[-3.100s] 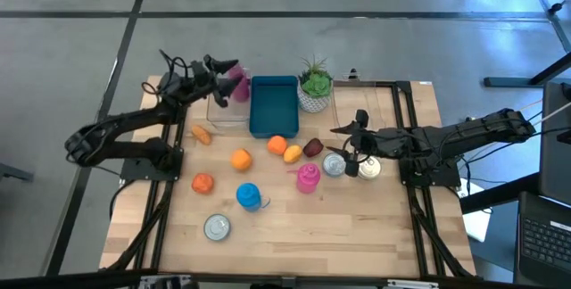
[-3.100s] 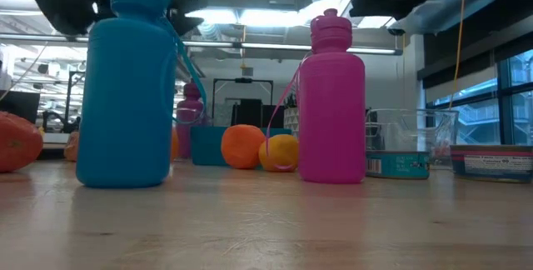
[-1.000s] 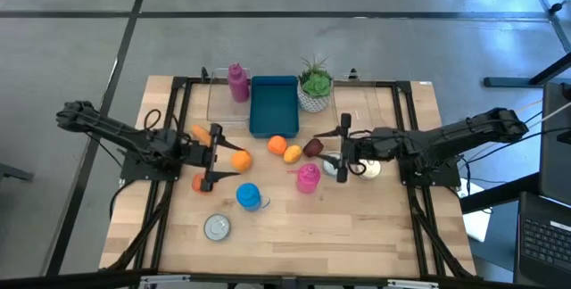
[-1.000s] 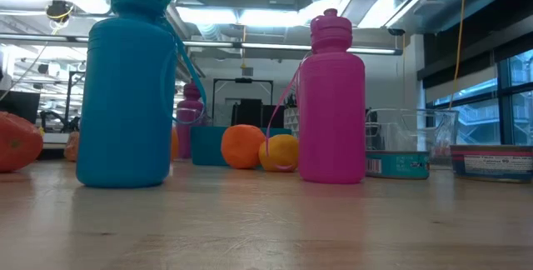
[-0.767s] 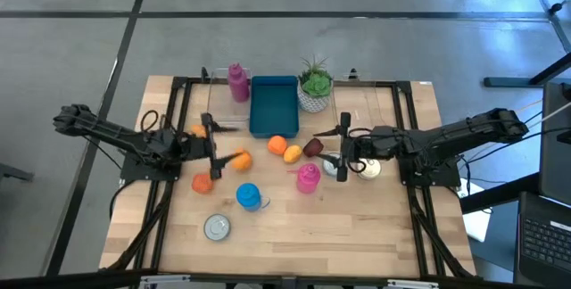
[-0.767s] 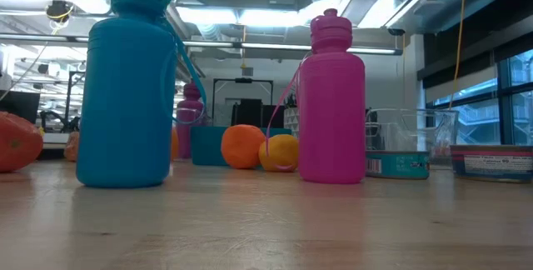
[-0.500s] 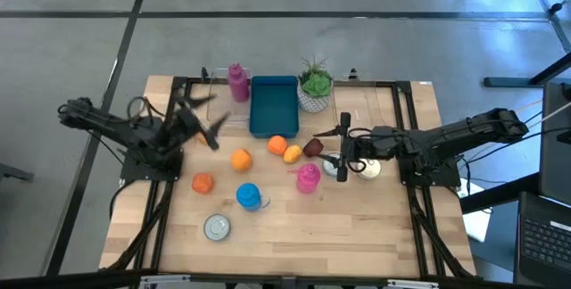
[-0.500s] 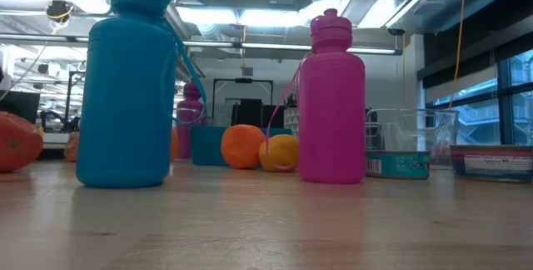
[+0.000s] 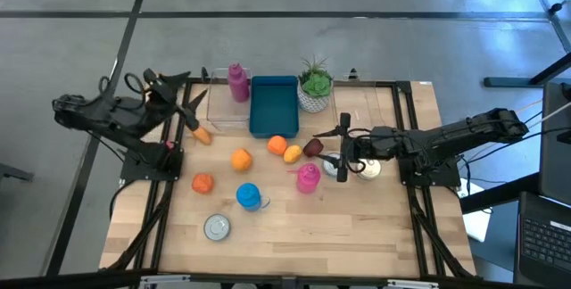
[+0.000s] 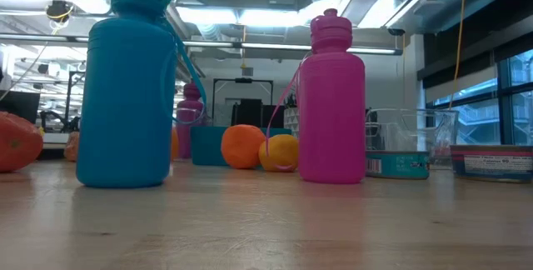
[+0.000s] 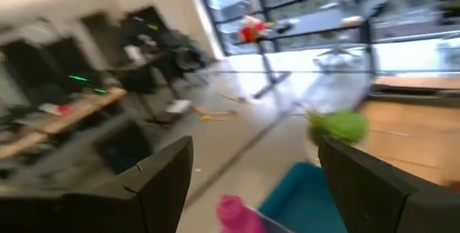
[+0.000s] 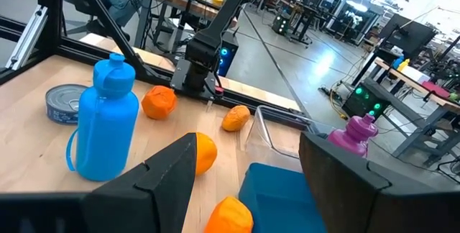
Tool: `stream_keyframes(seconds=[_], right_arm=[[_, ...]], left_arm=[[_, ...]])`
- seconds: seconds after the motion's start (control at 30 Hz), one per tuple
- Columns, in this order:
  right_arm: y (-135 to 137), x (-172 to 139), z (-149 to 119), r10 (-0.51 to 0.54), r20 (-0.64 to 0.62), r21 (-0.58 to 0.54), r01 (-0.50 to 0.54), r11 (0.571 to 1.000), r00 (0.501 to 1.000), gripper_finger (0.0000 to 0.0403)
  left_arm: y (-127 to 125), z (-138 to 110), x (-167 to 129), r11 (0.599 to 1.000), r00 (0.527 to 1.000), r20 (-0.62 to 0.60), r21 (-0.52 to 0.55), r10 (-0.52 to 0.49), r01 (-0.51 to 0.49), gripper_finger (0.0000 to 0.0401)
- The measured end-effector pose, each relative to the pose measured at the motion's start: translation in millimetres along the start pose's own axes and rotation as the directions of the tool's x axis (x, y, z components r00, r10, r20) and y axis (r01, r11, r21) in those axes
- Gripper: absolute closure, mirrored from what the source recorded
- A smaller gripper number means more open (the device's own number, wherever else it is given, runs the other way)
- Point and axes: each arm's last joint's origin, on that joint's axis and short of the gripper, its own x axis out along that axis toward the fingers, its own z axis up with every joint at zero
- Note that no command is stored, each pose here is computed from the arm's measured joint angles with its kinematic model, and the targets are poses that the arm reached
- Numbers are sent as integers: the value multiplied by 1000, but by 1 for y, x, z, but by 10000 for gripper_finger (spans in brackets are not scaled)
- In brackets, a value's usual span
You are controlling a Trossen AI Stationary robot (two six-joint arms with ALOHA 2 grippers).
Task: Pick & Place Food Item
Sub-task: Put the left mango into the right transparent bin
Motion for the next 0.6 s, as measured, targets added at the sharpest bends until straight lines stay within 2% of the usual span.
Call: stream_keyframes(seconds=[0.17,0.3,0.47,0.6], right_arm=[[2,0,-1,51,-3,-4,-51,999,999,160],[2,0,-1,75,6,-4,-75,997,997,160],[2,0,-1,76,7,-4,-76,997,997,160],[2,0,-1,78,9,-4,-78,997,997,160]], left_arm=[[8,-8,-2,981,975,-122,-77,-185,177,109],[11,-18,0,968,944,-230,-144,-236,206,109],[9,-25,5,936,883,-336,-243,-328,256,109],[6,-33,13,939,833,-448,-260,-326,227,109]])
